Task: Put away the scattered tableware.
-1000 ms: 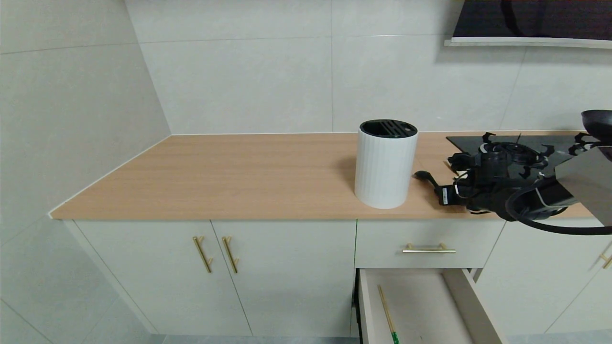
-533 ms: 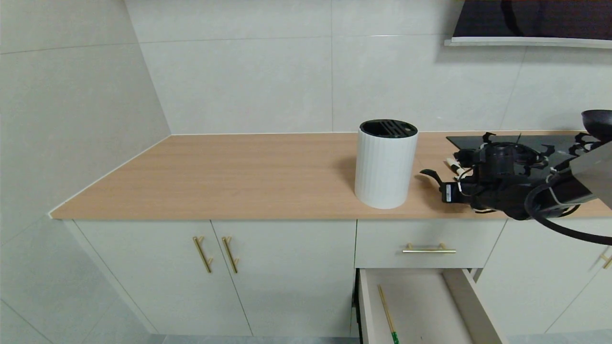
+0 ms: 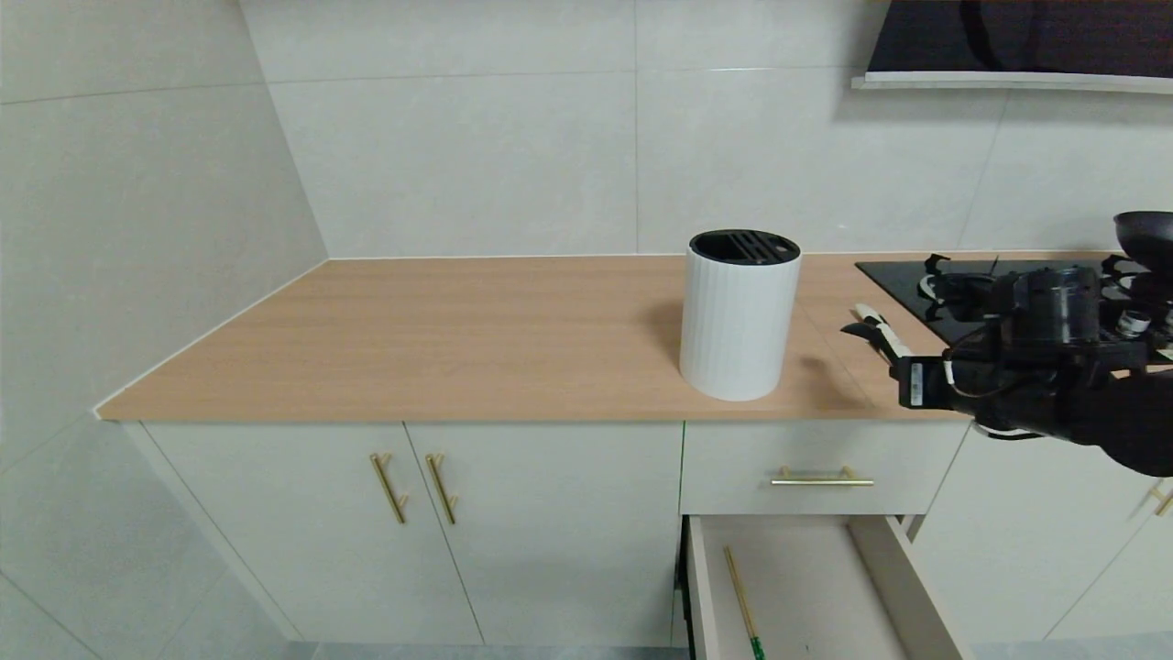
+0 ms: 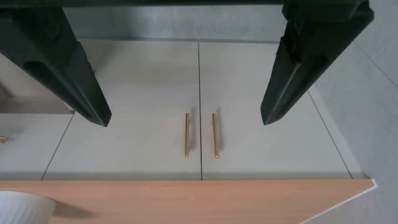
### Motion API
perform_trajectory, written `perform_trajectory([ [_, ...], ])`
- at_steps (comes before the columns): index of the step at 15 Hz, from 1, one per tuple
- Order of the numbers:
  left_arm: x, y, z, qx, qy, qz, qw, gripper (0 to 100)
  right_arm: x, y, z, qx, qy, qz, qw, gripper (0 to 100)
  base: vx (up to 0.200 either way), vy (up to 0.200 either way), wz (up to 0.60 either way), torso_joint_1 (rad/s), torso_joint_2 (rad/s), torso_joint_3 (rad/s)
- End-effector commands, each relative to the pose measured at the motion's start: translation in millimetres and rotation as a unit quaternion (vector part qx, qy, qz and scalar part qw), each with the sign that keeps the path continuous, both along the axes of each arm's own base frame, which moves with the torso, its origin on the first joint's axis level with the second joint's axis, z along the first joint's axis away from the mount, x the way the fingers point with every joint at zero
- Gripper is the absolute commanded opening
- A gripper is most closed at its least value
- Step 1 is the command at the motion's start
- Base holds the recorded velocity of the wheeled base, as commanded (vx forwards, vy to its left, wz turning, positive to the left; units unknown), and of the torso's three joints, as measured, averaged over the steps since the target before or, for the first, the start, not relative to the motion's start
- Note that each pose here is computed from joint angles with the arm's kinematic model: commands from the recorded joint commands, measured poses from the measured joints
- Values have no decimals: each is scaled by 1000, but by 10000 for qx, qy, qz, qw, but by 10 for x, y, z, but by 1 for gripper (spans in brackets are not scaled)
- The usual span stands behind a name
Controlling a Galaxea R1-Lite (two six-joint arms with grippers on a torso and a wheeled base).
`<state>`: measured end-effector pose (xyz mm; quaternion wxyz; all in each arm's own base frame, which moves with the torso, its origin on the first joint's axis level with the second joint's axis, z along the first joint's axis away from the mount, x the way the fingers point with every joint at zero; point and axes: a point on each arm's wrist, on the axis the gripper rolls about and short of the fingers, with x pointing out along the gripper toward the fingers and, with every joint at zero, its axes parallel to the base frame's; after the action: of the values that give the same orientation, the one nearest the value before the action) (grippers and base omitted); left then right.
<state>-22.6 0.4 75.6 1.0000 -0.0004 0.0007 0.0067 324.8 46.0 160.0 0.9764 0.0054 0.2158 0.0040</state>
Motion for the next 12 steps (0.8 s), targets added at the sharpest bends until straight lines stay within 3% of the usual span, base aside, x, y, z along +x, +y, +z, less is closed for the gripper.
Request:
perform_trajectory([
  [1, 1, 0, 1, -3, 0, 2, 10000, 100, -572, -42, 252, 19, -341, -32, 9994, 0, 0, 0, 0, 0, 0, 0],
  [5, 1, 0, 1, -3, 0, 2, 10000, 100, -1178, -142, 103, 8, -164, 11, 9999, 0, 0, 0, 0, 0, 0, 0],
  [12, 1, 0, 1, -3, 0, 2, 10000, 100, -1122, -120, -116, -75, 309, 113, 9994, 0, 0, 0, 0, 0, 0, 0],
])
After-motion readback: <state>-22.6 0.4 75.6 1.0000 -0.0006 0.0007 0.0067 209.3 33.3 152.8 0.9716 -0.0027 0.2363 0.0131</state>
